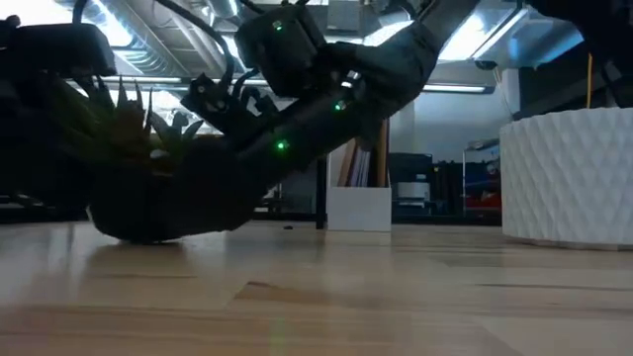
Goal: Stock shelves
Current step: Remove the plant pot from under the shelf
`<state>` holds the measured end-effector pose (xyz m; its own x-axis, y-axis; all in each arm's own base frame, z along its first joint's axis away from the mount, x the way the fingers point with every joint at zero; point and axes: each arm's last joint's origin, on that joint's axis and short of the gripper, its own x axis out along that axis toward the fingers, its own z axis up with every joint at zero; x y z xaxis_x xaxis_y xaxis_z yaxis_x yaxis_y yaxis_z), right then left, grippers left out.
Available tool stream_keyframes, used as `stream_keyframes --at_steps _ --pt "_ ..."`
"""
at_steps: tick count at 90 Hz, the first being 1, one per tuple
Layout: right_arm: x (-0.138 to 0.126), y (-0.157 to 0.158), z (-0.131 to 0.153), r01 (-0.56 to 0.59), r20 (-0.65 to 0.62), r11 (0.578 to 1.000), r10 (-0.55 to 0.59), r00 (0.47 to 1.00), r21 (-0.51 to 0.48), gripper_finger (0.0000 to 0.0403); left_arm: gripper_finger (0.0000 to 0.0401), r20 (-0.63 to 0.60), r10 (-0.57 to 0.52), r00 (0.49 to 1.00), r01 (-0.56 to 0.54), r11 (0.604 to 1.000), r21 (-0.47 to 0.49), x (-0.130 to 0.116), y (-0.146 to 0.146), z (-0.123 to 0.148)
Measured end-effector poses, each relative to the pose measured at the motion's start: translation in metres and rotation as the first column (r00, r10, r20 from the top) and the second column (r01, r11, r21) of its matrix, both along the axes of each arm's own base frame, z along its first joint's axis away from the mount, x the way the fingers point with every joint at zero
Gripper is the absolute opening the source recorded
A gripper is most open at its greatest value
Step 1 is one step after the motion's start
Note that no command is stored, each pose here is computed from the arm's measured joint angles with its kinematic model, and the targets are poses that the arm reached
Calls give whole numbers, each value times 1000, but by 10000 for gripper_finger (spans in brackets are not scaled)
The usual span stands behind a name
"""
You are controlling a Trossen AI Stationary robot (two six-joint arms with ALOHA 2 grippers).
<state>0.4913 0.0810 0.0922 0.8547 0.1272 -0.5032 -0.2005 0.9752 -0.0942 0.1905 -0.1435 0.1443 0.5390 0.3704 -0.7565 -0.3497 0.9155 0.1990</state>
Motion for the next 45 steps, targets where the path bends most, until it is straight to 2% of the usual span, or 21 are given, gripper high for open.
stream_keyframes --at_steps 9,27,45 --pt "1 1 3 2 17 1000 -3 1000 25 384 239 -37 15 999 -17 999 -38 -4 -1 8" --pt "0 2 20 -3 63 999 0 998 45 350 239 -60 8 998 -11 999 -38 -12 -5 34" --pt "0 2 23 -1 65 997 -3 998 73 332 239 -18 19 1000 -20 999 -41 -17 -3 49"
